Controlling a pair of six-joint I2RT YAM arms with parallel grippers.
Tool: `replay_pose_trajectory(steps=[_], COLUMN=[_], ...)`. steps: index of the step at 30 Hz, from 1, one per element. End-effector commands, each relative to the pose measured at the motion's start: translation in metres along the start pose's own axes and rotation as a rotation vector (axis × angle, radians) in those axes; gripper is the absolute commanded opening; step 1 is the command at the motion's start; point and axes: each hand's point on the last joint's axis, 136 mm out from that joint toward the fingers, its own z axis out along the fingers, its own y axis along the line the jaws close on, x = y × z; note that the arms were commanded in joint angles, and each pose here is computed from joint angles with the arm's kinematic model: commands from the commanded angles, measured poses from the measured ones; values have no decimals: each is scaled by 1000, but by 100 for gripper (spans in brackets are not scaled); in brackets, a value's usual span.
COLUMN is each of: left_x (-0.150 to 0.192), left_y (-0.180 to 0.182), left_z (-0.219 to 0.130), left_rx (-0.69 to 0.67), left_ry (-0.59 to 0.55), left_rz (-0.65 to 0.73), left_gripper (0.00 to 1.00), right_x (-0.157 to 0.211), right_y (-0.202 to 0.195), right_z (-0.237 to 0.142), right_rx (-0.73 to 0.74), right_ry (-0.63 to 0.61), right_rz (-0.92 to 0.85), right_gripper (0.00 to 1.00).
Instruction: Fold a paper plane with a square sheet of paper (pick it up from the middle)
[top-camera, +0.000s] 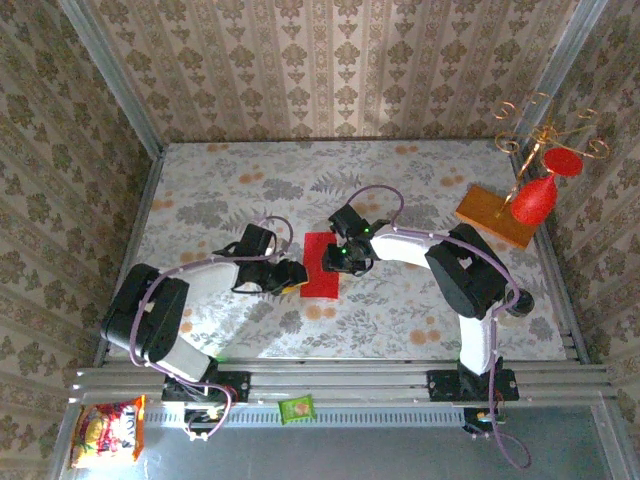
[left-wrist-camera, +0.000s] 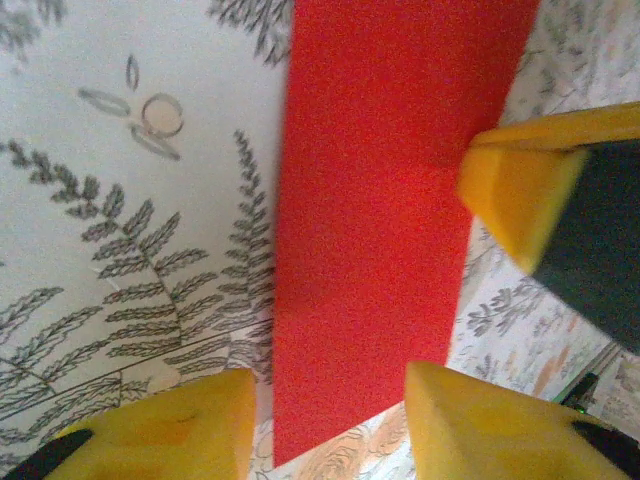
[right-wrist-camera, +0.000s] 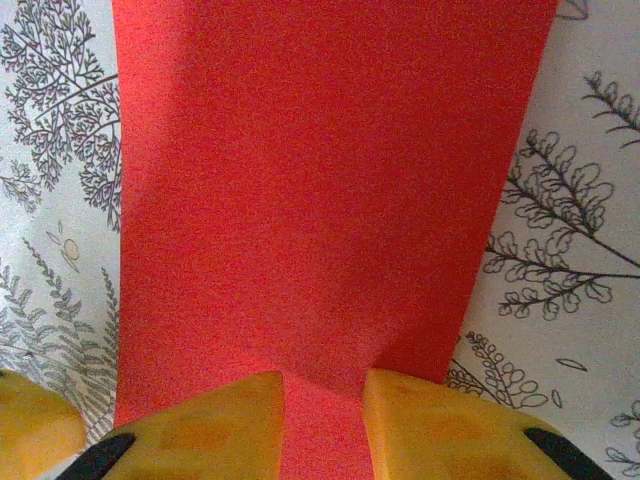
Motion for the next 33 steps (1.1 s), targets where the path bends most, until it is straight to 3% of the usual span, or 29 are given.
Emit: replay_pose_trajectory(steps=[1, 8, 16, 26, 33], left_x=[3, -1, -5, -18, -32], left_y=[2, -2, -11, -29, -18], left_z=[8, 13, 14, 13, 9], left_rx=[20, 40, 76, 249, 204], left_ry=[7, -1, 2, 18, 13], left_rz=[-16, -8, -1, -50, -60], left_gripper=[40, 32, 30, 31, 28], right_x=[24, 26, 28, 28, 28], right_y=[-24, -25, -26, -27, -26], right_z=[13, 16, 18, 20, 21], right_rx=[69, 65, 65, 60, 56], right_ry=[102, 108, 111, 109, 105], right_rz=[-1, 14, 23, 33, 37], right_gripper=[30, 28, 28, 28, 28])
